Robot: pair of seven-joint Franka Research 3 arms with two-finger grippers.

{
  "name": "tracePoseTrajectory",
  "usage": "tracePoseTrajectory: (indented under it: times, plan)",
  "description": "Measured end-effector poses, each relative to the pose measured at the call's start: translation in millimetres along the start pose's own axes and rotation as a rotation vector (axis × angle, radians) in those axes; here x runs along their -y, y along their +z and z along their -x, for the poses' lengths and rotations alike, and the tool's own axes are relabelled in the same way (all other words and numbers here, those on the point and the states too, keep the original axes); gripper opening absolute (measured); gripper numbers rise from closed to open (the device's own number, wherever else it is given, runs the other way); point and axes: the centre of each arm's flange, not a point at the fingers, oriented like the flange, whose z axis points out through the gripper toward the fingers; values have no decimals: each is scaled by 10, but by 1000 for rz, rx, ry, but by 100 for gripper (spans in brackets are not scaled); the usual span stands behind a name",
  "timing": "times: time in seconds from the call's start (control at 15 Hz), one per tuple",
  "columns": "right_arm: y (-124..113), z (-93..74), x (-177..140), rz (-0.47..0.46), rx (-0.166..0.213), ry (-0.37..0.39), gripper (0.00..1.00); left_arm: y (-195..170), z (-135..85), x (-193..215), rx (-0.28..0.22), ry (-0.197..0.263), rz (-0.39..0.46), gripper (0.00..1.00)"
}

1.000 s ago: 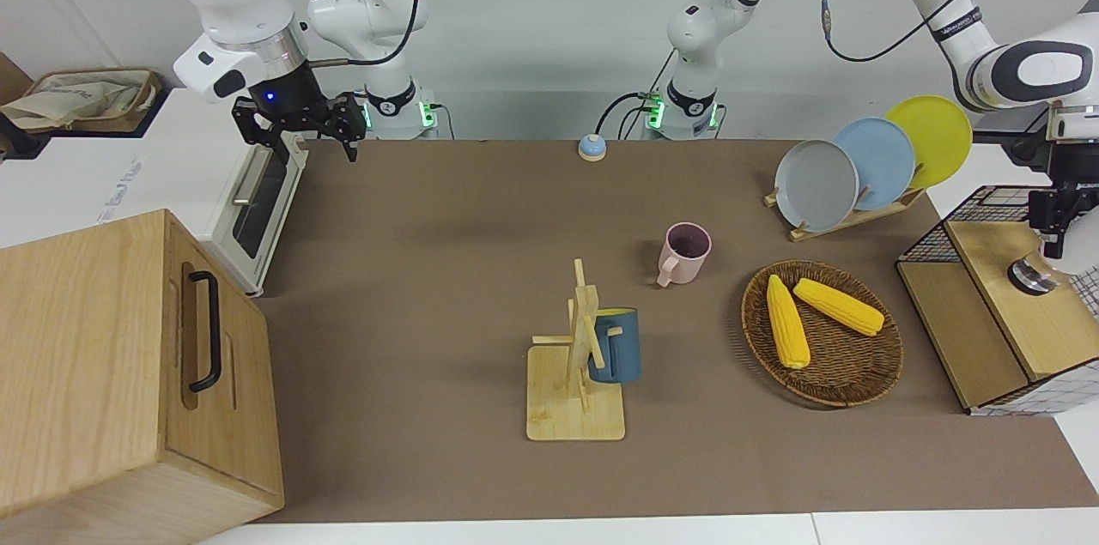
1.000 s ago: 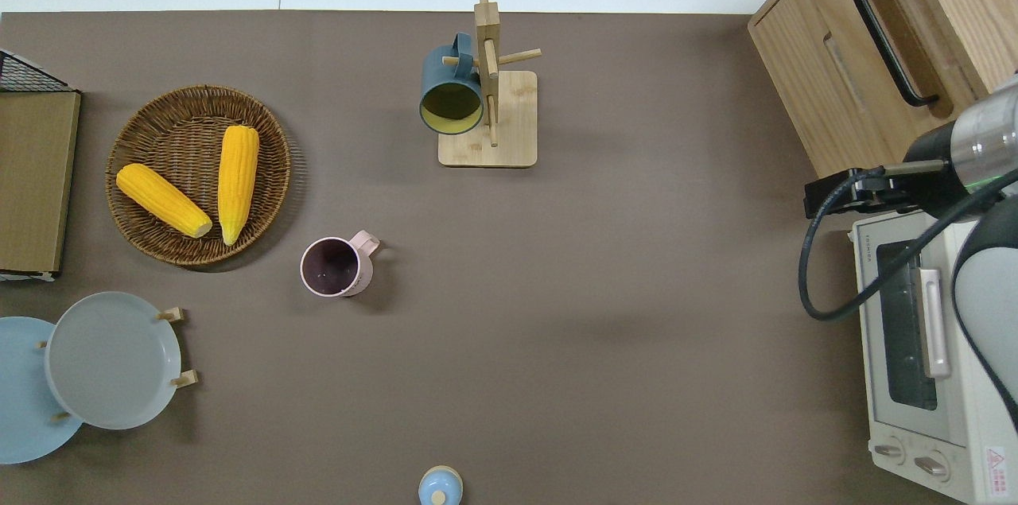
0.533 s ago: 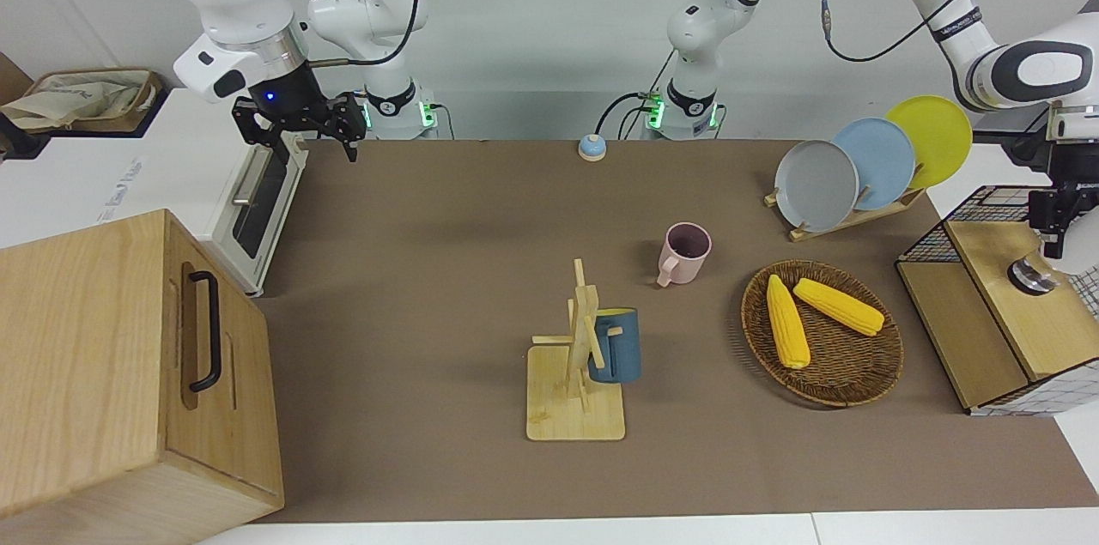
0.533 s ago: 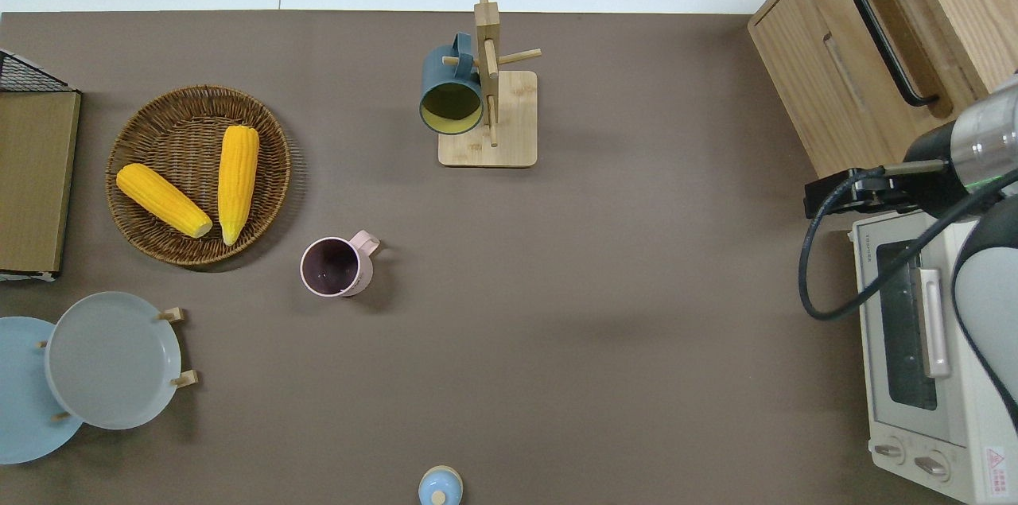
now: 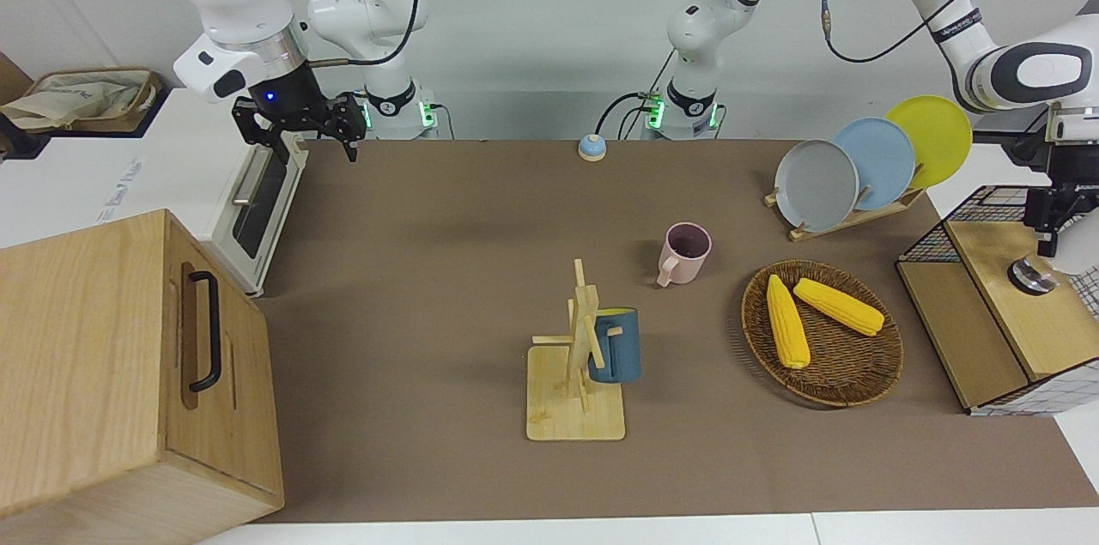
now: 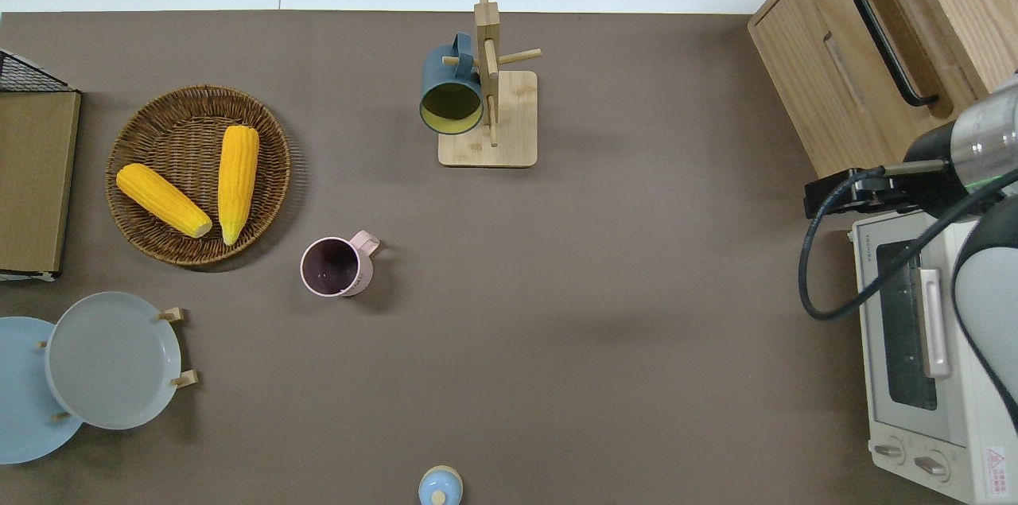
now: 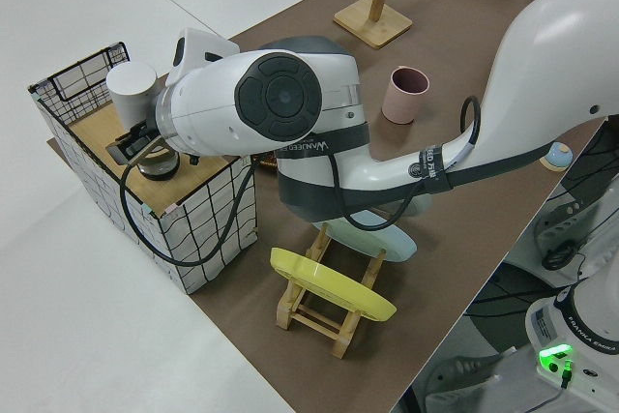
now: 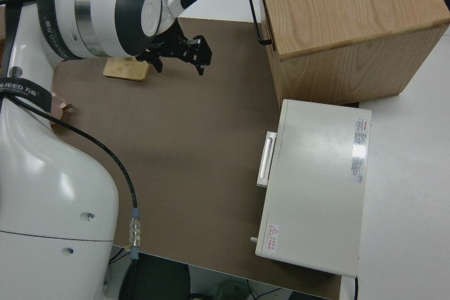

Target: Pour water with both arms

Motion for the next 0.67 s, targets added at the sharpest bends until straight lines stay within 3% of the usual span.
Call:
tracePoseTrajectory:
  times: [0.27, 0.33, 0.47, 0.67]
  plan:
    - [0, 0, 0, 0, 0, 0, 99, 1, -27, -11, -4, 3, 1, 100]
    - [0, 0, 0, 0, 0, 0, 99, -5, -52, -21, 1, 22, -3, 100]
    - [0, 0, 0, 0, 0, 0, 99, -10, -73, -27, 45, 52, -22, 100]
    - [0, 0, 0, 0, 0, 0, 99, -53, -197, -85, 136, 52, -3, 100]
